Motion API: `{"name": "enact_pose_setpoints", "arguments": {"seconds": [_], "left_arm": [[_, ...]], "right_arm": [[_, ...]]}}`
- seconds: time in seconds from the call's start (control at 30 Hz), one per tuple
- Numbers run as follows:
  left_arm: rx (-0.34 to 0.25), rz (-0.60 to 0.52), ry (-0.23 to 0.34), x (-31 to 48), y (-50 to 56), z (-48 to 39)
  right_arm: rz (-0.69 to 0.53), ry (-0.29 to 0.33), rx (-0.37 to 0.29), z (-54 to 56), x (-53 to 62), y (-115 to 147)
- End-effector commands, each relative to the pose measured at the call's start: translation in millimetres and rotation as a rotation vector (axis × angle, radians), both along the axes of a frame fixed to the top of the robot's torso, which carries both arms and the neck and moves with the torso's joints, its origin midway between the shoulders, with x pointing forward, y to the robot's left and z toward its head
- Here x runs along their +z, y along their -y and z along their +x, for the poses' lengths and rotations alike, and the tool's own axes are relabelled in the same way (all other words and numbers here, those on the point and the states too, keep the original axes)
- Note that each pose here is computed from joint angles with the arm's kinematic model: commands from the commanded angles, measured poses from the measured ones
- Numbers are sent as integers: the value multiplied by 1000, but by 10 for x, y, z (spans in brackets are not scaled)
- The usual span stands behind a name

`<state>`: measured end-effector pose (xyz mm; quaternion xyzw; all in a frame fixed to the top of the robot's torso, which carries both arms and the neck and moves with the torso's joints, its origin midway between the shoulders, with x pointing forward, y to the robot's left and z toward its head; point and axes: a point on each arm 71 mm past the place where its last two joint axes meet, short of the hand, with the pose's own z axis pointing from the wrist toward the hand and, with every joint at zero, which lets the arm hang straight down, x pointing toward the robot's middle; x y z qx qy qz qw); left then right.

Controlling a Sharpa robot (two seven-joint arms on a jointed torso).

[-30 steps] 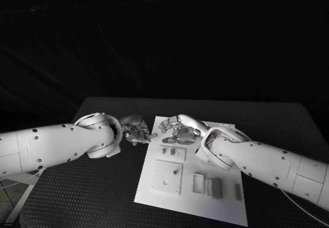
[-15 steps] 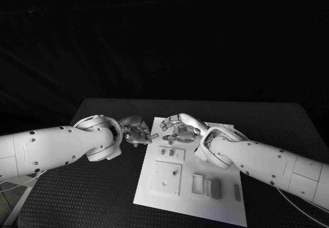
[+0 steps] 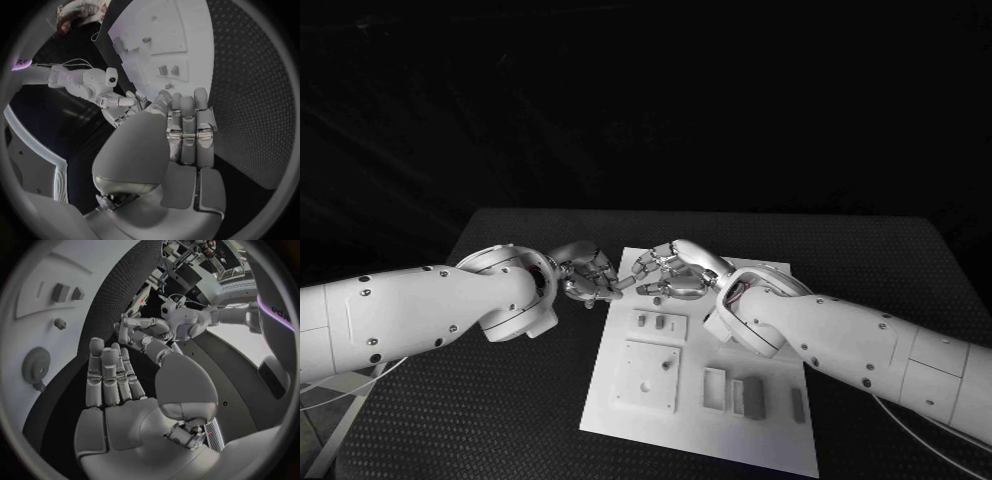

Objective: Assemble the parts on the task board

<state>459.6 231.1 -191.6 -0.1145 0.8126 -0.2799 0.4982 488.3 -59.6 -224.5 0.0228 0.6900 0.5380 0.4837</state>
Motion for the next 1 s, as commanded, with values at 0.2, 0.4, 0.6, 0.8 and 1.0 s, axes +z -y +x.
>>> {"name": "enact_pose_setpoints", "arguments": {"seconds": [0.2, 0.4, 0.6, 0.8, 1.0], "left_arm": [[-7, -52, 12, 31, 49, -8], [-15, -55, 5, 30, 70, -17], [-15, -56, 5, 30, 74, -19], [-18, -58, 3, 30, 82, -22], [-16, -60, 5, 32, 74, -21]], "right_arm": [[8, -30, 22, -7, -31, -25], [17, -30, 19, -11, -28, -47], [20, -32, 20, -12, -27, -56], [19, -30, 18, -16, -26, -69], [8, -26, 15, -16, -41, -70]]}}
